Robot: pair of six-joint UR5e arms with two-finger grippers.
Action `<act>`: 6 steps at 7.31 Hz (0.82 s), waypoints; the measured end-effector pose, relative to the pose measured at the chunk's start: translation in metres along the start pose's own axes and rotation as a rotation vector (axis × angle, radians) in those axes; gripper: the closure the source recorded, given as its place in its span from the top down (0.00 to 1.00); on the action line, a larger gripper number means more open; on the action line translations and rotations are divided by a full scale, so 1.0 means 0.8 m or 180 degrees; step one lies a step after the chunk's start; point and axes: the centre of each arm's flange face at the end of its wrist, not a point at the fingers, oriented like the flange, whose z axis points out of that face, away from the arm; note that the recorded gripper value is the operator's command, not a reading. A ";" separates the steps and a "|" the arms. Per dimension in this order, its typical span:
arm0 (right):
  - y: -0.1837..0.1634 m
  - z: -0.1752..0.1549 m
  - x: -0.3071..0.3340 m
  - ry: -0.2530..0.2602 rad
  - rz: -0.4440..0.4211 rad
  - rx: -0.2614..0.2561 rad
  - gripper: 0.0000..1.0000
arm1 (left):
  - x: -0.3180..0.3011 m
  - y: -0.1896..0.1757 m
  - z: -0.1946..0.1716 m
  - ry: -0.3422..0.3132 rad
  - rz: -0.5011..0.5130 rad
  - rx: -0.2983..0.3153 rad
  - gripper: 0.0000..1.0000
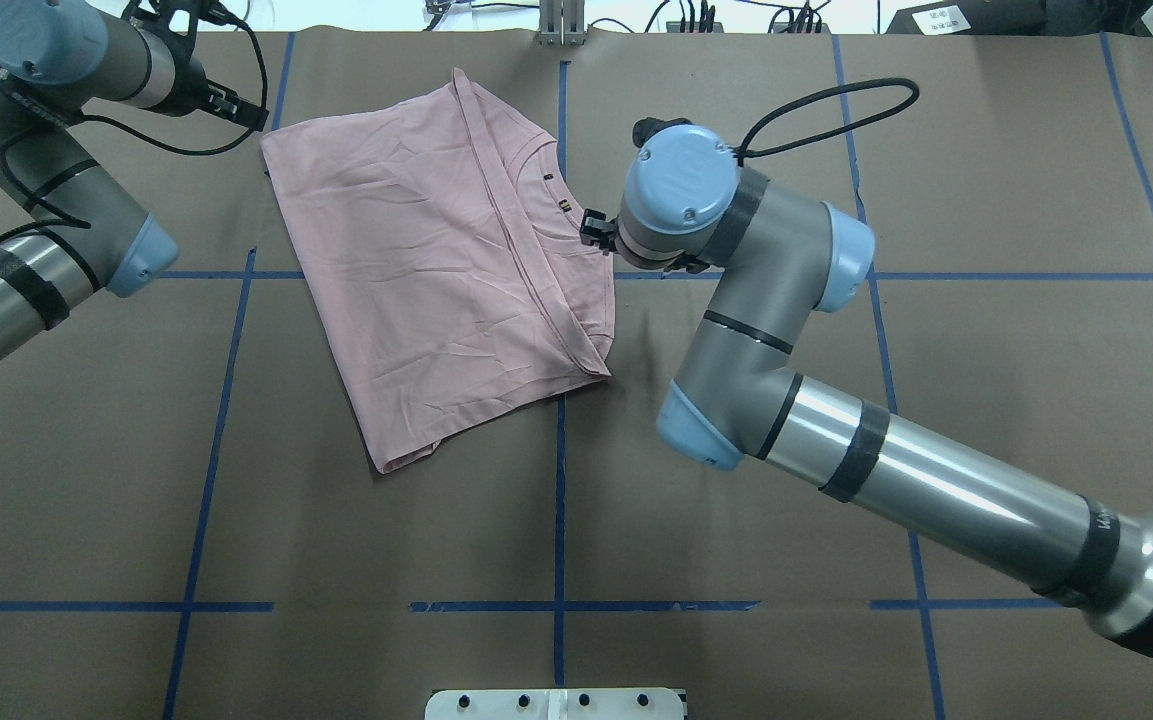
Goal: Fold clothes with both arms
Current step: 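Move the right gripper toward the shirt's collar while the left gripper withdraws, then grasp the collar edge with the right gripper and pull it nearer the robot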
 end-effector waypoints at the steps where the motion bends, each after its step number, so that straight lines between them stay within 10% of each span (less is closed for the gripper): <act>1: 0.012 0.011 -0.012 0.0045 -0.0022 0.0001 0.64 | 0.000 0.000 0.000 0.0002 0.0000 0.0002 1.00; 6: 0.065 0.034 -0.031 0.0125 -0.0133 -0.0045 0.43 | 0.000 0.000 -0.001 0.0006 0.0002 0.0008 1.00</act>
